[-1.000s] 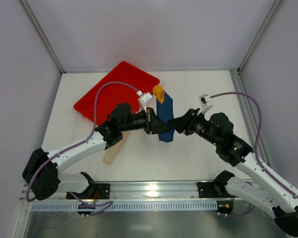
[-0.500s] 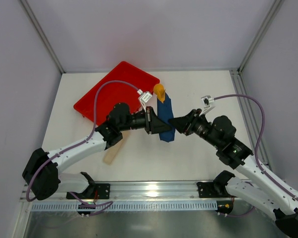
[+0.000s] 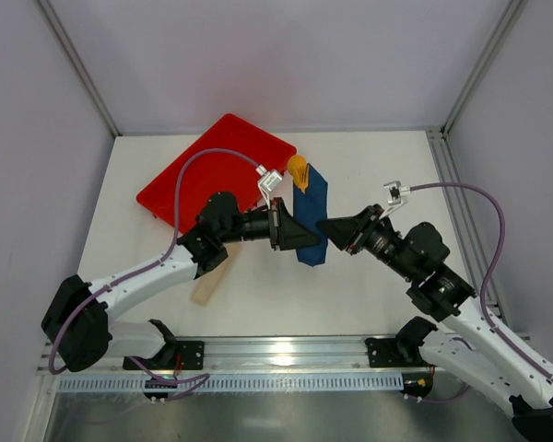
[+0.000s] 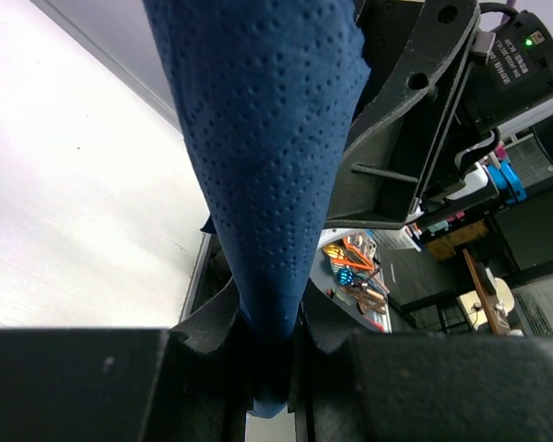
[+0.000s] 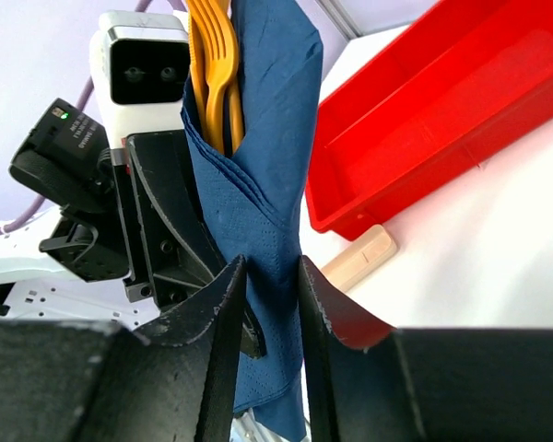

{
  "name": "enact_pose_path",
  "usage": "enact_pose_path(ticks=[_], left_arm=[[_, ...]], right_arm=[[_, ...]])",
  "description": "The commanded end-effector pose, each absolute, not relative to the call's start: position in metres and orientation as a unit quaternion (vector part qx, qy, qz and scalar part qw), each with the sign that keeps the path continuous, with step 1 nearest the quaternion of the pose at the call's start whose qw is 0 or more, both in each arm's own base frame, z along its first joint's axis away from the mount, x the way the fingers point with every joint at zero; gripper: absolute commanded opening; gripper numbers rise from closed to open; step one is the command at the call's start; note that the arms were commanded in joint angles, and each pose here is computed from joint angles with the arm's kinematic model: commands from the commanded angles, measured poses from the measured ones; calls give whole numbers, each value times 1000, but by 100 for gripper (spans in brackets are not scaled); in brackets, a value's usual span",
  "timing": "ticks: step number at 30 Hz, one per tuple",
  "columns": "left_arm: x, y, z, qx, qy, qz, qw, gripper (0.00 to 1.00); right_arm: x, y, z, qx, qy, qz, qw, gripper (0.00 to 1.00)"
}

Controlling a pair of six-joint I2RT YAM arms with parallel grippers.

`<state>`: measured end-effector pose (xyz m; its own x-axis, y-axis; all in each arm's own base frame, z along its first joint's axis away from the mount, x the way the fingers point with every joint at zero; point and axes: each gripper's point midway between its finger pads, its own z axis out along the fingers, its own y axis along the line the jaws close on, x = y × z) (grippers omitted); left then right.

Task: Place the utensils on the paper napkin and roll it up
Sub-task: Roll the napkin.

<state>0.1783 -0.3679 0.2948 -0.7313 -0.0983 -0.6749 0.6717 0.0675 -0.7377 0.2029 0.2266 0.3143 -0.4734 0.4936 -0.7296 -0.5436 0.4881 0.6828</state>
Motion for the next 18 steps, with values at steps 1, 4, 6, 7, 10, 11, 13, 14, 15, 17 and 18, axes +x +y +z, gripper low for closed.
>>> enact_pose_path(ticks=[1, 4, 6, 7, 10, 11, 13, 14, 15, 17, 18], left_arm=[[169, -366, 319, 240, 626, -672, 314, 0], [169, -366, 320, 240, 623, -676, 312, 0], [168, -366, 321, 242, 621, -678, 311, 1], [167, -366, 321, 242, 621, -678, 310, 1], [167, -366, 321, 242, 623, -676, 309, 5], [168, -366, 320, 241, 625, -675, 308, 6], [168, -365, 319, 240, 629, -672, 307, 15], [168, -365, 317, 240, 632, -670, 308, 19], [169, -365, 316, 239, 635, -667, 308, 23], [170, -363, 310, 237, 644, -659, 308, 29], [171, -363, 309, 235, 647, -656, 309, 37]], right_arm=[[198, 225, 337, -21, 655, 536, 532, 31], [197, 226, 336, -24, 655, 540, 528, 22], [196, 226, 339, -27, 648, 545, 531, 14], [195, 226, 340, -29, 646, 547, 532, 12], [193, 227, 343, -35, 639, 553, 533, 4], [193, 228, 343, -36, 639, 555, 532, 4], [193, 228, 347, -38, 633, 558, 535, 4], [193, 227, 350, -39, 630, 560, 537, 4], [194, 227, 351, -40, 630, 559, 537, 4], [197, 227, 354, -40, 630, 558, 539, 4], [197, 228, 356, -45, 629, 561, 536, 4]])
